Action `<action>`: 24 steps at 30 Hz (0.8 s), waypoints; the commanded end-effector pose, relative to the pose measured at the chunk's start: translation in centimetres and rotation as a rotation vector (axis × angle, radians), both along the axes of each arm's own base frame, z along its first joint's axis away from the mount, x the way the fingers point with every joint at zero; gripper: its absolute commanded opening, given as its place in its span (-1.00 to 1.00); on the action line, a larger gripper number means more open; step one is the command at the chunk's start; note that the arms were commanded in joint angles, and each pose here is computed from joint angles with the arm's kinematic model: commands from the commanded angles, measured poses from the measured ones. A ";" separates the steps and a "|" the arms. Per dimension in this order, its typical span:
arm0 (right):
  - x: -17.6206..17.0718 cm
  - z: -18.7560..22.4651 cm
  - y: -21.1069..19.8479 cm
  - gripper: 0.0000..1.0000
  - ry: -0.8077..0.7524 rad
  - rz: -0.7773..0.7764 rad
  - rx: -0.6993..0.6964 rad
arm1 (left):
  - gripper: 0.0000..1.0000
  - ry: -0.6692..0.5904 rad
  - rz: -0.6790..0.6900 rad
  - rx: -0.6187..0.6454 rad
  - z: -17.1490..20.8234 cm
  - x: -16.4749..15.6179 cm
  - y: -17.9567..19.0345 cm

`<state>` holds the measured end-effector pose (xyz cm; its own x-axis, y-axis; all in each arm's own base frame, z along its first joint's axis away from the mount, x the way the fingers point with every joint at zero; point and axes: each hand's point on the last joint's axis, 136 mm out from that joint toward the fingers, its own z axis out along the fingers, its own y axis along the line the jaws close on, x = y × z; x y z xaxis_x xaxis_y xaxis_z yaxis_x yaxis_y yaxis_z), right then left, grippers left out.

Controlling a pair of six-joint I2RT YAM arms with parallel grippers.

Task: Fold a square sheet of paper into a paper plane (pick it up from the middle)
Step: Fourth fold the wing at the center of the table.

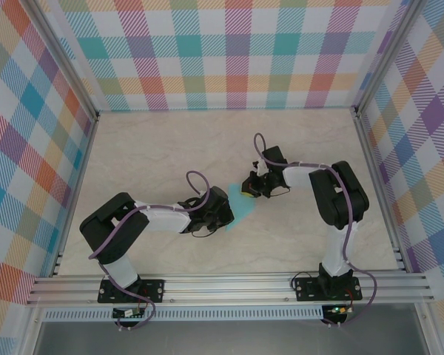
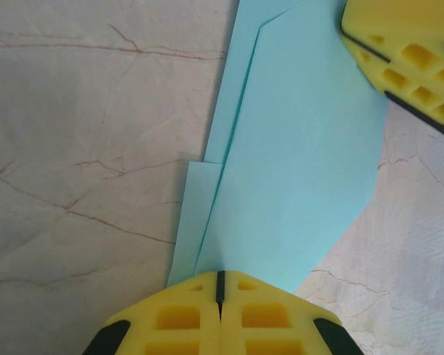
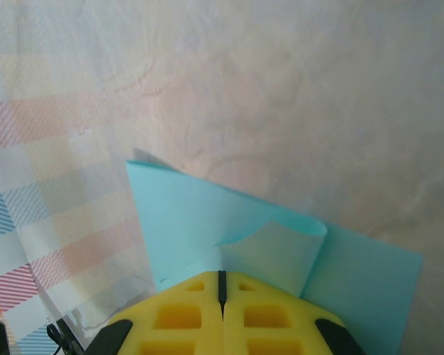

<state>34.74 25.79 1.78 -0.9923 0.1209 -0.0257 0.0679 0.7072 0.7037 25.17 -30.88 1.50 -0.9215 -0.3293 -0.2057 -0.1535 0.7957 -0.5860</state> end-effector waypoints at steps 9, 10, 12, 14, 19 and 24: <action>4.1 -1.3 -3.4 -1.00 -0.030 -0.071 -0.034 | -0.95 0.226 0.001 0.302 -7.4 -5.3 7.0; 4.2 -1.3 -3.6 -1.00 -0.031 -0.076 -0.032 | -0.95 0.225 0.000 0.301 -7.4 -5.3 7.0; 4.6 -1.3 -4.0 -1.00 -0.033 -0.086 -0.025 | -0.95 0.223 0.001 0.298 -7.3 -5.2 6.9; 5.0 -1.0 -4.2 -1.00 -0.037 -0.087 -0.015 | -0.95 0.223 0.001 0.299 -7.4 -5.2 6.9; 5.5 0.6 -4.3 -1.00 -0.051 -0.079 0.005 | -0.95 0.220 -0.001 0.297 -7.3 -5.2 6.8; 4.7 5.0 -4.1 -0.97 -0.083 -0.076 0.050 | -0.95 0.213 -0.006 0.293 -7.0 -5.0 6.6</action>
